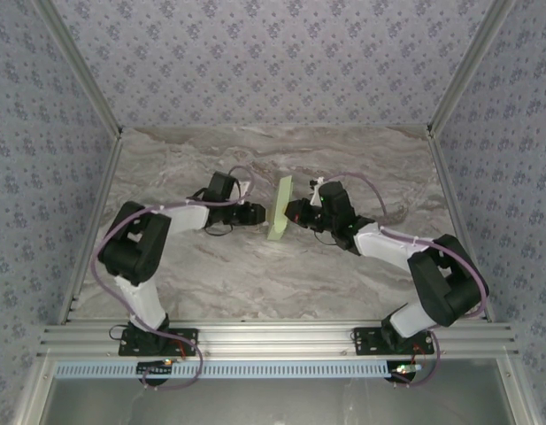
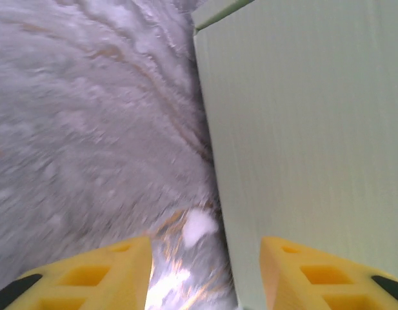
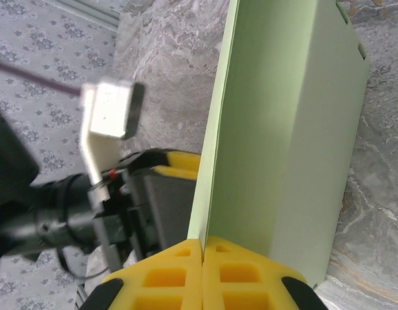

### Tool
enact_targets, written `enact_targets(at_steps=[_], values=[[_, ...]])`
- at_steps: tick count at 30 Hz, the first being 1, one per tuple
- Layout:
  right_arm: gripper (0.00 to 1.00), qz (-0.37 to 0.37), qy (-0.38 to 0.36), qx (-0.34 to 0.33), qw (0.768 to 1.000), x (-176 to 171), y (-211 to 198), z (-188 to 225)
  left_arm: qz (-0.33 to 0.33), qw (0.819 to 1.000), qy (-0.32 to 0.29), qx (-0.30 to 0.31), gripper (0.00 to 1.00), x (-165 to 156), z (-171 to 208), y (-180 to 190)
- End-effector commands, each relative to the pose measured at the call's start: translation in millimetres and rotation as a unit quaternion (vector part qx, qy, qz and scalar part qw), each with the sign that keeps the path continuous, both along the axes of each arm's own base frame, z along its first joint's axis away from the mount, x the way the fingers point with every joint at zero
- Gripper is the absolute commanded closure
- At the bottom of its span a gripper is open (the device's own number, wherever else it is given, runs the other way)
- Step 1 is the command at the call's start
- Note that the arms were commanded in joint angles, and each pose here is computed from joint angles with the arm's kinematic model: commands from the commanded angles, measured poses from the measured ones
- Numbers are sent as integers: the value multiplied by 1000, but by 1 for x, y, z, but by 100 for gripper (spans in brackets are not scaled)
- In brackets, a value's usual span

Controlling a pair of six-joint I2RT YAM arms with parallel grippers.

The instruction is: Fold the paper box

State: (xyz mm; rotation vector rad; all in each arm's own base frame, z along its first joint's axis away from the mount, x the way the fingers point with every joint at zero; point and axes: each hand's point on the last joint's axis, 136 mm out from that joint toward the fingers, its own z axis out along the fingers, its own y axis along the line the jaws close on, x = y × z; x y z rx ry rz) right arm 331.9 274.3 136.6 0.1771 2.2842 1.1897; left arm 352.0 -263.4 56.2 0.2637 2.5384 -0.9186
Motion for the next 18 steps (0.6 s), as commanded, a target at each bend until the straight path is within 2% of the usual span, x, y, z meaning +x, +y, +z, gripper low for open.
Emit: enact_targets(at_steps=[1,5,9,15,18], values=[[92,-31,34,-41,998,2,-9,-27,61,992,-98,42,48,5,28,25],[92,-34,32,-44,998,3,-5,-23,77,975,-192,80,39,-23,42,36],[92,-33,33,-48,998,5,-1,-22,33,952,-292,87,30,-58,56,17],[92,-31,37,-50,998,7,2,-25,-53,921,-376,84,27,-85,56,-22],[92,-32,37,-50,998,7,2,-26,-59,916,-387,87,25,-82,57,-34]])
